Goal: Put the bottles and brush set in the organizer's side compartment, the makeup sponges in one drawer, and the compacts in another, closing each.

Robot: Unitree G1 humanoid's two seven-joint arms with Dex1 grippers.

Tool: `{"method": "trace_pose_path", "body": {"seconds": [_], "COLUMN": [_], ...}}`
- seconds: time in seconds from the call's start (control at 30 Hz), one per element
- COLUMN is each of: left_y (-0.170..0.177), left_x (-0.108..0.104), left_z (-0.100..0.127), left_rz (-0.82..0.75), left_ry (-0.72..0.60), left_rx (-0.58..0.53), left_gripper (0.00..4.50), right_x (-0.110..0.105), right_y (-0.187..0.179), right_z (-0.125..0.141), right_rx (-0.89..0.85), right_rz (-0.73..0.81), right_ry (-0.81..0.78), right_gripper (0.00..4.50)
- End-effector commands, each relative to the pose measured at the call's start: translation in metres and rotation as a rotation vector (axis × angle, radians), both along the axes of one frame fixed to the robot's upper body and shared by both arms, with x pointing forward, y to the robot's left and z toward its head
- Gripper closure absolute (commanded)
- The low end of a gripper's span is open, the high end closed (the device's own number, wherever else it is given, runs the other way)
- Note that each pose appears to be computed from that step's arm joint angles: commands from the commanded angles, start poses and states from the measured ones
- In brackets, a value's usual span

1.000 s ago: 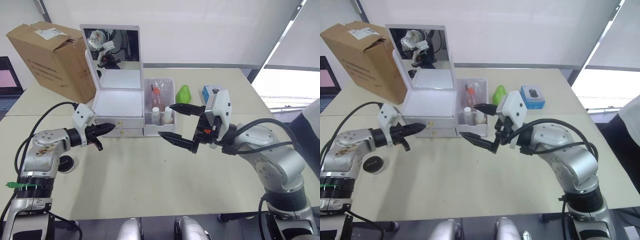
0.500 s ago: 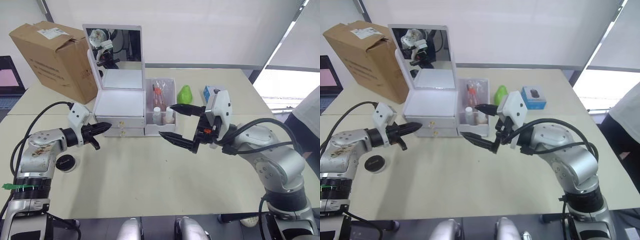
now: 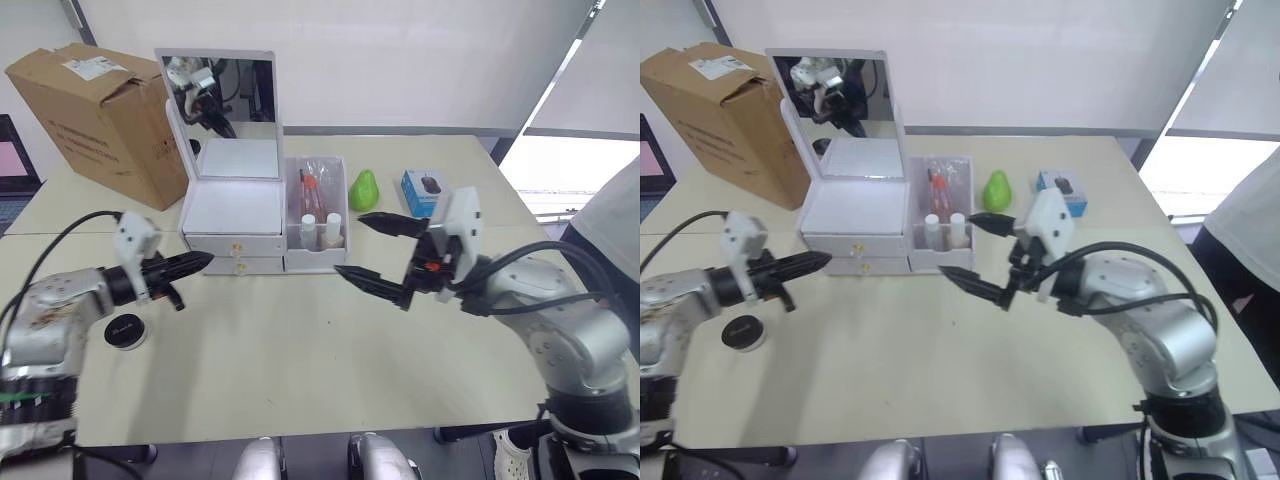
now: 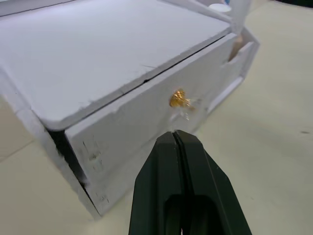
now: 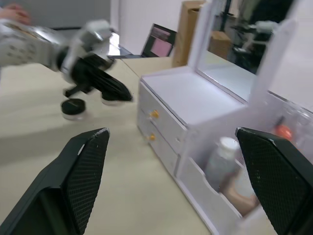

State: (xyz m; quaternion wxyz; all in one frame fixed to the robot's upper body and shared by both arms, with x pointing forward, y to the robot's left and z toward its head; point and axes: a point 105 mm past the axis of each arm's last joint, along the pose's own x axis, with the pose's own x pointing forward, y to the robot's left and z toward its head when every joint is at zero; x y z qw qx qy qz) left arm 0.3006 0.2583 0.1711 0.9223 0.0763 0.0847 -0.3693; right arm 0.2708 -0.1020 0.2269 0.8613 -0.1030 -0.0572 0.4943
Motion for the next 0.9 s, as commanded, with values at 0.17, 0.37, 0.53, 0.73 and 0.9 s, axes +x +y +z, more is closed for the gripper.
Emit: {"method": "trace_pose_path", "body": {"seconds": [0.17, 0.37, 0.53, 0.73, 0.9], "left_y": [0.102, 0.183, 0.223, 0.220, 0.212], "left_x": [-0.037, -0.083, -0.109, -0.107, -0.104], "left_z": [0.020, 0.006, -0.010, -0.015, -0.016], "left_rz": [0.338, 0.659, 0.821, 0.799, 0.772], "left_ry": [-0.068, -0.091, -0.079, -0.095, -0.103], "left_rx": [0.151, 0.205, 0.251, 0.237, 0.225], "left_gripper": [2.74, 0.80, 0.04, 0.04, 0.04], "right_x": [-0.012, -0.060, -0.089, -0.088, -0.076], "right_y": [-0.119, -0.224, -0.277, -0.279, -0.269], "right_z": [-0.018, -0.059, -0.102, -0.116, -0.109], "right_rx": [-0.080, -0.062, -0.050, 0.006, 0.028], "right_rz": [-0.392, -0.696, -0.876, -0.903, -0.876], "right_ry": [-0.003, 0.115, 0.213, 0.210, 0.181], "right_gripper": [0.00, 0.00, 0.00, 0.00, 0.00]}}
